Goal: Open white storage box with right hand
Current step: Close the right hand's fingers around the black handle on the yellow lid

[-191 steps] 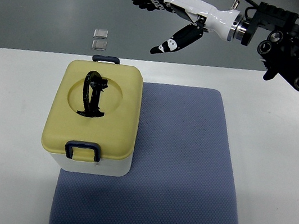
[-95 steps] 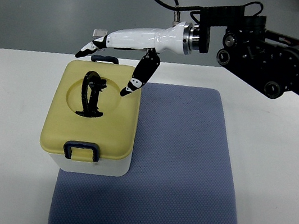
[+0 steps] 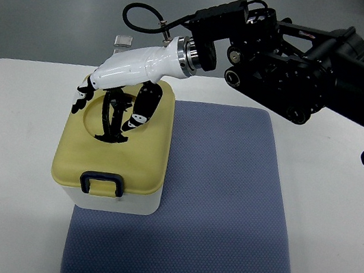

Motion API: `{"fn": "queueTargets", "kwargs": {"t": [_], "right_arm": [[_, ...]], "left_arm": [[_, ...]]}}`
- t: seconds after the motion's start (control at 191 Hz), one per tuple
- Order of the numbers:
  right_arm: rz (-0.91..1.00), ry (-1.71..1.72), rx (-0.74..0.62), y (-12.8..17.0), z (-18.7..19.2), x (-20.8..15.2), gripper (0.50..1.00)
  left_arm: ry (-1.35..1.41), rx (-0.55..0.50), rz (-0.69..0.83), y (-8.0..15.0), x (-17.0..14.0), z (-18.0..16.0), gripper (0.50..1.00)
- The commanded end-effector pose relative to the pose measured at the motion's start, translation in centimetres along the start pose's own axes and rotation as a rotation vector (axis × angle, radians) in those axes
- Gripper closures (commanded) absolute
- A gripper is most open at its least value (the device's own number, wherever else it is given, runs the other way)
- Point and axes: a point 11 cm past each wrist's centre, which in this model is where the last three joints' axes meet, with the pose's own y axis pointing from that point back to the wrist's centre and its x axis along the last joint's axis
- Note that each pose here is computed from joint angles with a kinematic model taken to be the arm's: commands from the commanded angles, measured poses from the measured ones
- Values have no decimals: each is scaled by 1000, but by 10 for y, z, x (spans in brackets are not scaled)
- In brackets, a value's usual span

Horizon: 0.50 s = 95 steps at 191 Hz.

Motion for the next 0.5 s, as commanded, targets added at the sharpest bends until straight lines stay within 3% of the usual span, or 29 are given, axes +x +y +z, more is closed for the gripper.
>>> {"fn": "queueTargets", "kwargs": {"t": [0.0, 0.1, 0.215, 0.493], "right_arm": [[-2, 20, -6, -1, 1, -2, 707], [3, 22, -9, -1, 2, -1, 720], [13, 26, -11, -1, 2, 0, 773], [16, 19, -8, -2, 3, -3, 842]], "left_arm": [[0, 1, 0, 0, 0, 0, 500], [0, 0, 0, 0, 0, 0, 500], [-1, 0, 0, 0, 0, 0, 500], [0, 0, 0, 0, 0, 0, 500]]}}
